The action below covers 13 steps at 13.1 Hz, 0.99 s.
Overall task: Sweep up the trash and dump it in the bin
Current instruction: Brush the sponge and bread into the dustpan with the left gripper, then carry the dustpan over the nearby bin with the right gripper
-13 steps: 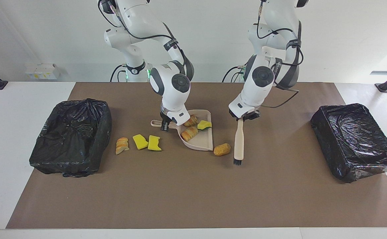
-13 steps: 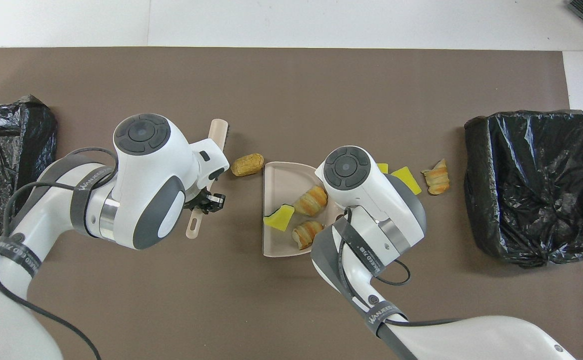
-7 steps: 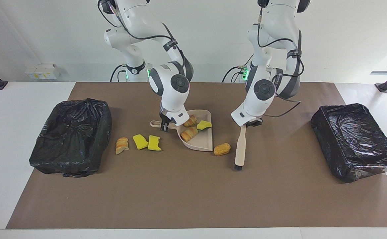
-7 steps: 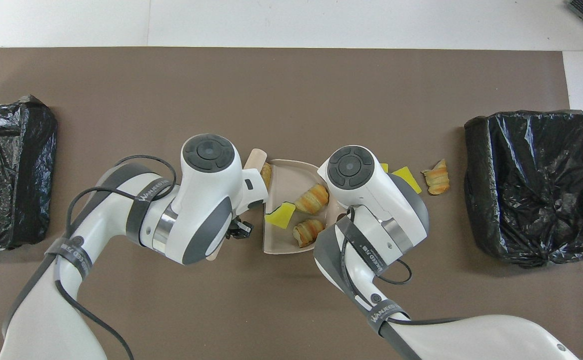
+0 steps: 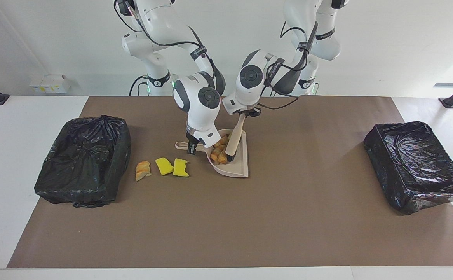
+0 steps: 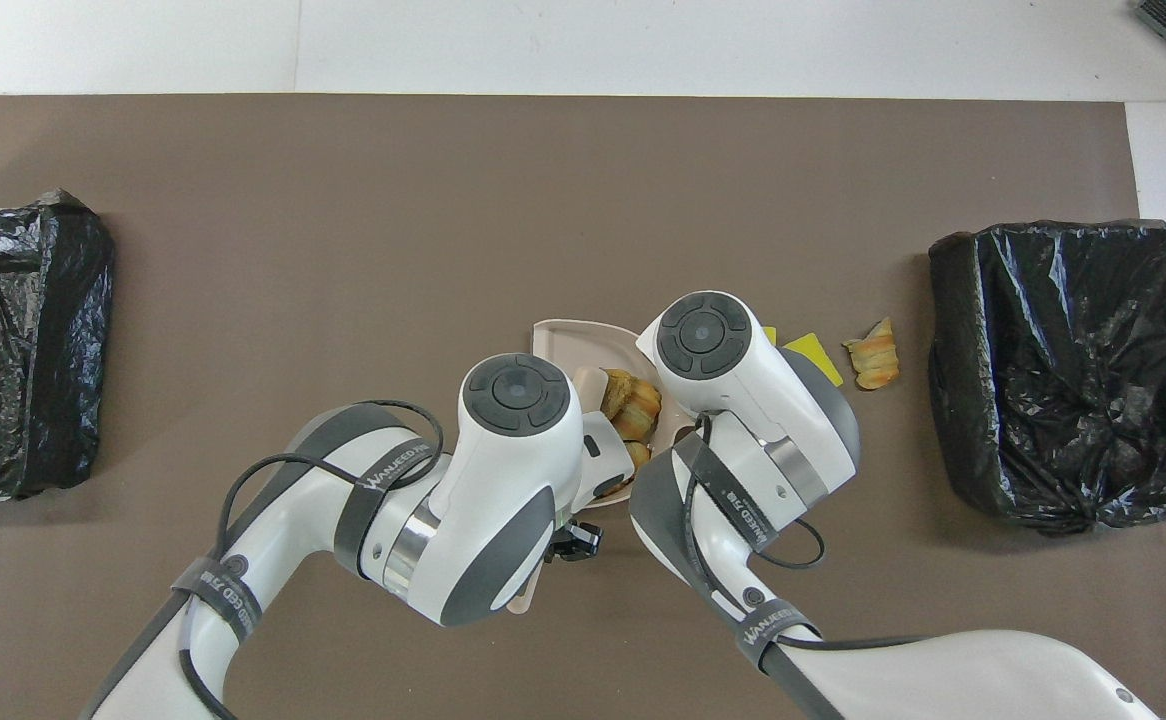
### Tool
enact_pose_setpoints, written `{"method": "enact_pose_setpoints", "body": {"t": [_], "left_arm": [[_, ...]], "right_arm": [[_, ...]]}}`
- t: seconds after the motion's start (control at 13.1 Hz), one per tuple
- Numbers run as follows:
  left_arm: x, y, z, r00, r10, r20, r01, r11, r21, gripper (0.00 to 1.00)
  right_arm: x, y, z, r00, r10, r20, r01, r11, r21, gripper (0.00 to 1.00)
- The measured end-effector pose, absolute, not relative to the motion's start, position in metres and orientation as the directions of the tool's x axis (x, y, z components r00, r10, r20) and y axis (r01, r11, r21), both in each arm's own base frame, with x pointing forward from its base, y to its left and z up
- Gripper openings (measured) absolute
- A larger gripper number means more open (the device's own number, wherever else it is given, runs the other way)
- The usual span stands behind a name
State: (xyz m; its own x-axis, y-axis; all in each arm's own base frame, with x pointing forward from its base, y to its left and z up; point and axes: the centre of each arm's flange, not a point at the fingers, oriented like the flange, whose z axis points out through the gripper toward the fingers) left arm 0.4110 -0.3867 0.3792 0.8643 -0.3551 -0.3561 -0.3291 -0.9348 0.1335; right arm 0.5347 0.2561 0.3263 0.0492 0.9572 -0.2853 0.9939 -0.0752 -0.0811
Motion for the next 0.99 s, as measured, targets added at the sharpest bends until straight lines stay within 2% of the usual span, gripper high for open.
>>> {"method": "enact_pose_setpoints", "body": {"t": [0.23,0.46,0.84,0.99], "left_arm": [[0.453,-0.334,0.395,0.904,-0.266,-0.334,-0.225,-0.961,0.159,0.26],[0.469,-0.307,0.407,0.923,-0.233,-0.307,-0.192,-0.969,0.158,0.26],[0.485,-0.275,0.390,0.953,-0.203,-0.223,-0.192,-0.979,0.073,0.26],[0.470,-0.277,0.378,0.960,-0.183,-0.214,-0.172,-0.983,0.067,0.26]], "right_arm": [[0.535,0.256,0.326,0.049,0.957,-0.285,0.994,-0.075,-0.081,0.32],[0.538,0.251,0.333,0.066,0.959,-0.274,0.993,-0.090,-0.073,0.32],[0.562,0.166,0.411,0.185,0.969,-0.162,0.981,-0.193,-0.036,0.32],[0.570,0.105,0.440,0.206,0.967,-0.152,0.974,-0.217,-0.066,0.32]]}}
